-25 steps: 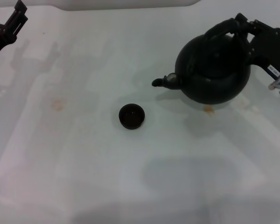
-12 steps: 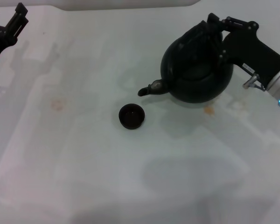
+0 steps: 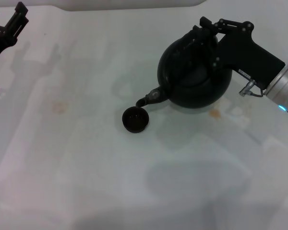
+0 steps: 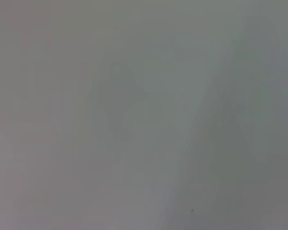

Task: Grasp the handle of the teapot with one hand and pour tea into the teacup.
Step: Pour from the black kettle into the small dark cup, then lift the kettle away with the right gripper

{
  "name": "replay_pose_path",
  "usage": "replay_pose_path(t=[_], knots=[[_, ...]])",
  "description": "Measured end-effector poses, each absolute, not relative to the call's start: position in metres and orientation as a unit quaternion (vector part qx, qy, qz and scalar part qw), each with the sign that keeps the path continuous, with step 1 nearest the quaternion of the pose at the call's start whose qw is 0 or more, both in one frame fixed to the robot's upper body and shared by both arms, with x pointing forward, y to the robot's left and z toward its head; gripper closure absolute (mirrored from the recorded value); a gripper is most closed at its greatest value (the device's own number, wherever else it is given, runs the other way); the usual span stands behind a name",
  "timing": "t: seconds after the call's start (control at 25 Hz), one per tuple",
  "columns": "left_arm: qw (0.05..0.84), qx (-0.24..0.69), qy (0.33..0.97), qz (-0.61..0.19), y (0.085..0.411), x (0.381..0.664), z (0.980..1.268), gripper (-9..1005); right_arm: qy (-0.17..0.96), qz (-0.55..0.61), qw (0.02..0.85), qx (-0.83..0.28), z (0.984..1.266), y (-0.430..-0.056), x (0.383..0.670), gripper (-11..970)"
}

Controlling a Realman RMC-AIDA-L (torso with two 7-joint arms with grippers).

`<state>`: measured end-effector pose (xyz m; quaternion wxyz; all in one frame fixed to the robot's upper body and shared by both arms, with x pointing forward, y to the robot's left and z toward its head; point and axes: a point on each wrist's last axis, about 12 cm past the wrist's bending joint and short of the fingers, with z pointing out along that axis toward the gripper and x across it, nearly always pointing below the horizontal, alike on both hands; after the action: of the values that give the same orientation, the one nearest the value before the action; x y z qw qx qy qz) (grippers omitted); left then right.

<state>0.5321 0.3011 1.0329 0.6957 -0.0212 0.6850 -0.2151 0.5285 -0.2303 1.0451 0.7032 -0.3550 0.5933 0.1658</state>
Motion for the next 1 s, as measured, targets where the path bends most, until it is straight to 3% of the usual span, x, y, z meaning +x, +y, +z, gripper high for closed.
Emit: replay_pose_path(t=[1.0], knots=[[0.692,-0.023,0.688,-0.216,0.3005,0.5305,1.0306,120,0.535,0.078,0.724,-0.428,1.0482,-0.2246,0.5290,824]])
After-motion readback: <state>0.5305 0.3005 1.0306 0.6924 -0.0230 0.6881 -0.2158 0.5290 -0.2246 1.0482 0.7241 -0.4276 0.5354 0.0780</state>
